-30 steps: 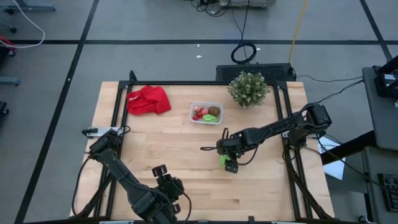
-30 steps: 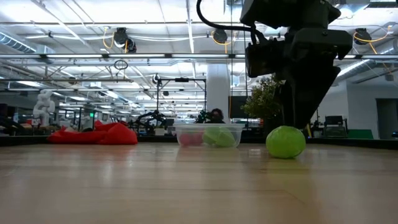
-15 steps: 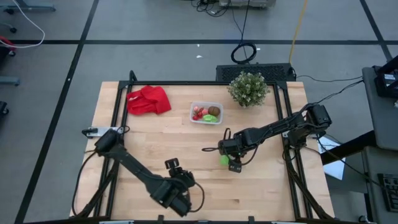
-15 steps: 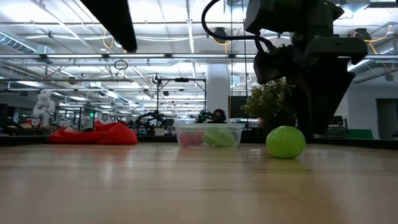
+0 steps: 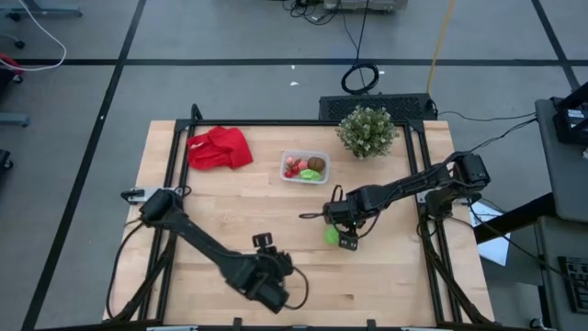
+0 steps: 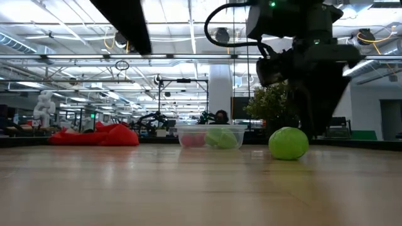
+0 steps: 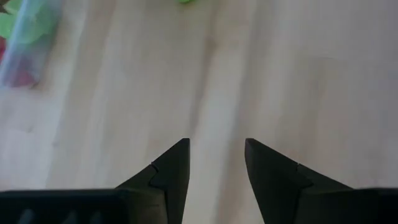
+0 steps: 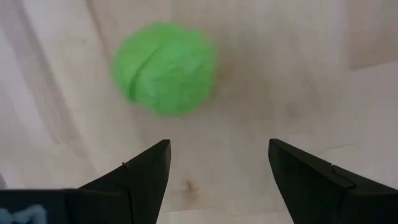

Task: Pick and placing Produce into tupperware
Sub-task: Put the cabbage into the bin

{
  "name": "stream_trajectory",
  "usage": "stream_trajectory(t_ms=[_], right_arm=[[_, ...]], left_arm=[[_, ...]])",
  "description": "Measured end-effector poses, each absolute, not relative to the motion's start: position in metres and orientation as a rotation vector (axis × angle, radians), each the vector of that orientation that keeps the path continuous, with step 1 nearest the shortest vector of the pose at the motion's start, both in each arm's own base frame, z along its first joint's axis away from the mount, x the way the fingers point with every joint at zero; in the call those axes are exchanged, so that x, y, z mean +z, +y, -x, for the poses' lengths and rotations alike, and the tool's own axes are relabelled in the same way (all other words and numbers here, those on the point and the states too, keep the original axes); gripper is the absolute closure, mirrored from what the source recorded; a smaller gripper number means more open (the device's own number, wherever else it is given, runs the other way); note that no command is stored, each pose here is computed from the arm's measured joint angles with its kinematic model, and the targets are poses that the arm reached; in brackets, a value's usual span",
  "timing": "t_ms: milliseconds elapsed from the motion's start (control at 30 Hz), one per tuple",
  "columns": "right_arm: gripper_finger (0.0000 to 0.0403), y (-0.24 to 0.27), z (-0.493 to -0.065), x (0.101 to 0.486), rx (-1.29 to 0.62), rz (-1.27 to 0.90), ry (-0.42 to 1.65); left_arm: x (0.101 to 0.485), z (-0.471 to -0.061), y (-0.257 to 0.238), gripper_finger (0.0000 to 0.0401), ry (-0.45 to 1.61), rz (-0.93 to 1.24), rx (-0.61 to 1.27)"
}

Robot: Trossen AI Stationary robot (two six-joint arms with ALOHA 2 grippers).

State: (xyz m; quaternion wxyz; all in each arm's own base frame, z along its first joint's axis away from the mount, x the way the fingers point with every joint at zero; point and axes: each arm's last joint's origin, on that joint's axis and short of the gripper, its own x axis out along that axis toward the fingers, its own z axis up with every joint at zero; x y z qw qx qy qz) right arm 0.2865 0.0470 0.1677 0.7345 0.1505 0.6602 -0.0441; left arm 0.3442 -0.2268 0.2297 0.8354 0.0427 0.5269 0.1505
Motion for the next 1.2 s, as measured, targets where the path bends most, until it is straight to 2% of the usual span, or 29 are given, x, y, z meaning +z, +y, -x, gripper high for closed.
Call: stream_trajectory(t_ms=[200,367,567,800,1000,1200], right_arm=[[0.014,0.018,-0.289,0.183,-0.224,-0.262,1.323],[0.014,-0.008,-0.283,0.215,-0.254,-0.309,1.157],[0.014,-0.023,-0.26,0.276,-0.251,-0.35,0.82],[0.014,-0.013,-0.222,0.338,-0.159,-0.347,0.457],[0.014,-0.006,-0.202,0.354,-0.119,-0.346,0.383],[0.014,-0.004,-0.204,0.353,-0.113,-0.347,0.389]], left_arm=[[0.264,-0.311,-0.258,0.0242,1.042,-0.02,0.165],[0.28,-0.297,-0.272,0.0242,0.979,0.047,0.104],[0.269,-0.315,-0.257,0.0242,1.01,0.037,0.14],[0.274,-0.339,-0.227,0.0242,0.976,-0.019,0.163],[0.275,-0.353,-0.212,0.0242,0.952,-0.02,0.172],[0.28,-0.365,-0.208,0.0242,0.894,-0.008,0.099]])
